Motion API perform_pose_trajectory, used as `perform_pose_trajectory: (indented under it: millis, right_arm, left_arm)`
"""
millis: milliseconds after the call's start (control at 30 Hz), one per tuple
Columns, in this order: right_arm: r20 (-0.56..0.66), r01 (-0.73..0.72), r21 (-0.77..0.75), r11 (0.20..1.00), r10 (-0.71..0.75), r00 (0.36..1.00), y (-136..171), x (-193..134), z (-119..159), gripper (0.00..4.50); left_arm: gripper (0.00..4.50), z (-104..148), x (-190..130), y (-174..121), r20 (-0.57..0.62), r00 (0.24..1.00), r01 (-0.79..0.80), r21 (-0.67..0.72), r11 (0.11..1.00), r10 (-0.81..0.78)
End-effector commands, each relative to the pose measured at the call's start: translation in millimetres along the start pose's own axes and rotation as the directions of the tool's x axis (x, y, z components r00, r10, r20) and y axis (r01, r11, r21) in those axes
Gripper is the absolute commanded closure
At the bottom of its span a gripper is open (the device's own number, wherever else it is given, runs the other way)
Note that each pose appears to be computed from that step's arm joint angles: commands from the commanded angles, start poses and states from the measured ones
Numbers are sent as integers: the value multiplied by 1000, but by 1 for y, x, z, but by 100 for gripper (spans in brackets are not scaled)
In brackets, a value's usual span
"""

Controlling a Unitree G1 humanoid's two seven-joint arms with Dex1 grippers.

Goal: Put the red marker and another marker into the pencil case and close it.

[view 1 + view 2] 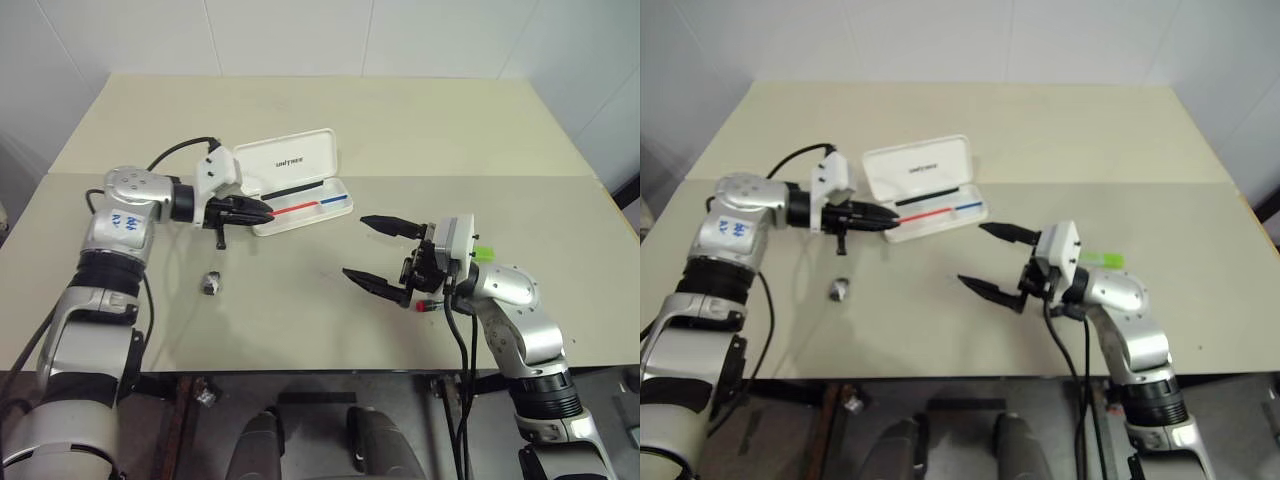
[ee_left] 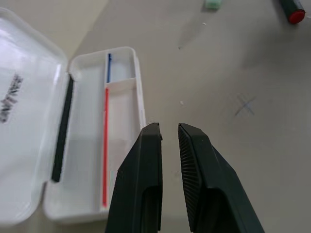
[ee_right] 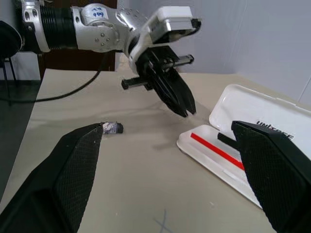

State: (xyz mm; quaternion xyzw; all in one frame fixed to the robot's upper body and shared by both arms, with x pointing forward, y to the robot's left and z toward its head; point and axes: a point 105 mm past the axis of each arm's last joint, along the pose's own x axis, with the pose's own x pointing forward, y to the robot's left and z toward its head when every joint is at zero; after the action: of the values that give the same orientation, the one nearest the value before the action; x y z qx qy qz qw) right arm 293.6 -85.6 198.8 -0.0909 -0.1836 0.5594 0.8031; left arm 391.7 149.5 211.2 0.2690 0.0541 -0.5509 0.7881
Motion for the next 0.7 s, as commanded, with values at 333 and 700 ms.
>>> perform_pose_trajectory:
  millis: [333,700]
  right_arm:
    - [43,38,-58,998,-35,998,1,0,15,0]
    - [33,55,-69,996,-53,998,1,-4,16,0]
  left_arm:
    - [198,0,12,14,-103,993,-52,87,995,61]
    - [198,-29,26,3,-211,977,-14,5,1000,15]
